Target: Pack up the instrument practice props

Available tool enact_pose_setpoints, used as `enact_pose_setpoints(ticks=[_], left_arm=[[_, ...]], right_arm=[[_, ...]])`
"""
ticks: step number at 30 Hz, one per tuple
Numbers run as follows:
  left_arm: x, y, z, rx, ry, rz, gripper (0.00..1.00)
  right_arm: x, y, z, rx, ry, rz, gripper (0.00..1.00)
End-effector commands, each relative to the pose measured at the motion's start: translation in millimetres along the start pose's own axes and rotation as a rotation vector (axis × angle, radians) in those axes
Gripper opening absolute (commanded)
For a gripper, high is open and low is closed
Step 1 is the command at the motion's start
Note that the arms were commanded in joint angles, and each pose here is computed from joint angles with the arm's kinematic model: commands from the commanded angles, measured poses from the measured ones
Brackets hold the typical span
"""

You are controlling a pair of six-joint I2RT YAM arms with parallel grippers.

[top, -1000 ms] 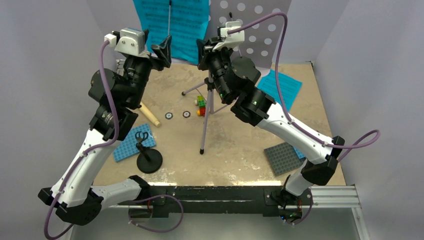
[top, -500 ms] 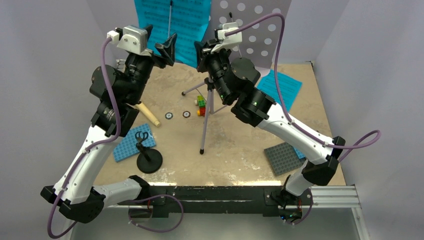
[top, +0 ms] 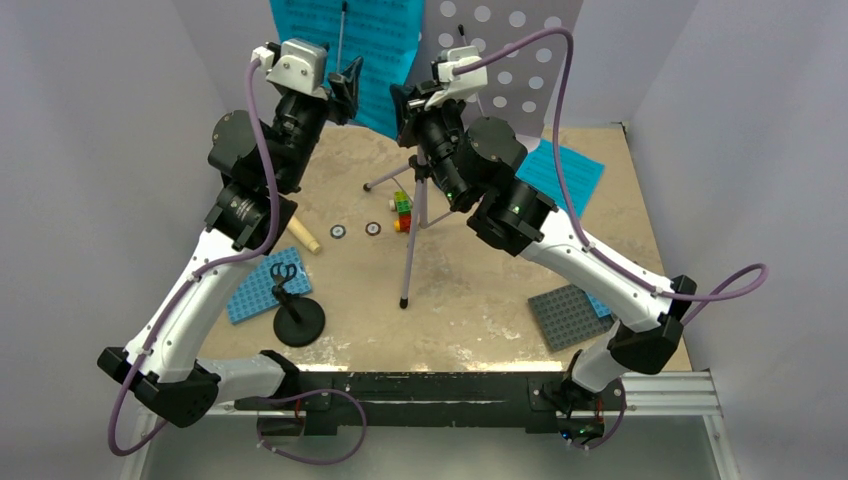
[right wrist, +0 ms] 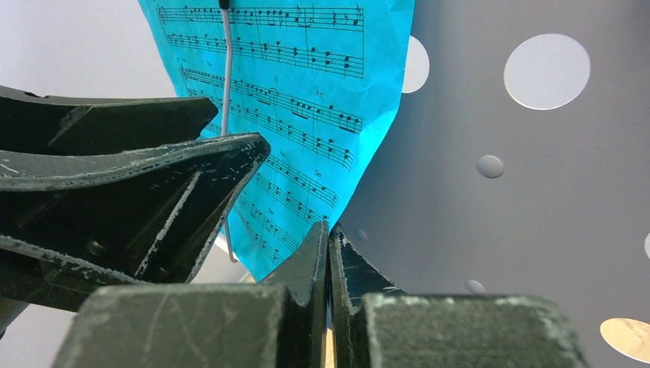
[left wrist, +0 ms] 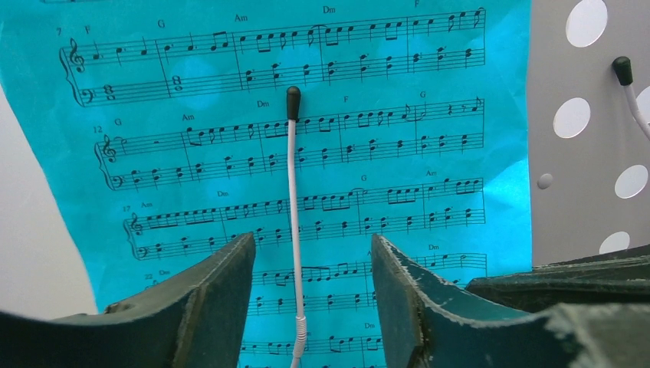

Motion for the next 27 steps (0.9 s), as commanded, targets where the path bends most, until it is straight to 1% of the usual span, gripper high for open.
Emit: enact_pose_setpoints(ticks=[1,2,4,7,9,12,22,27], left_arm=[[-31.1,6.8,0.1,-0.013,-0.099,0.015,0.50],[-31.0,7.3,-0.2,-0.014,-0.100,0.017,0.45],[-30.7,7.3,-1.1,-0.016,-0.104,0.017,0.33],[-29.3,7.3,-1.3,-0.017,-0.103,0.018,0.21],[-28.0,8.0,-1.8,-0.021,-0.100,0.021,0.11],[-29.6,8.3,-4.7,-0.022,-0.113,0.012,0.00],[-48.8,7.0,-24.7,0.008,-0.203,-0.020,0.00],[-52.0,7.9,-32.9,0.007,-0.222,-0.047,0.00]], right_arm=[[-27.6,-5.5,-9.2,-0.015,-0.055,0.012,0.00],[-27.5,-5.5,-9.3,-0.016,-0.054,0.012,0.00],[-26.8,-5.1,-9.3,-0.017,-0.053,0.013,0.00],[-25.4,-5.1,-9.2,-0.017,-0.051,0.011,0.00],[-25.3,-5.2,-9.4,-0.018,-0.051,0.010,0.00],[-25.5,-5.4,-9.4,-0.017,-0.053,0.009,0.00],[-35.1,-10.1,-15.3,-0.011,-0.071,0.015,0.00],[-44.3,-15.2,-21.7,-0.003,-0.089,0.027,0.00]])
Point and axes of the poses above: each gripper's point midway between its finger pads, its own z axis out along the fingers, its own y axis along the line the jaws close on, x = y × z, the point moved 3 cm from there along -z, back along the fingers, and after that the axes turned 2 degrees about -z, right-handed, at the moved point
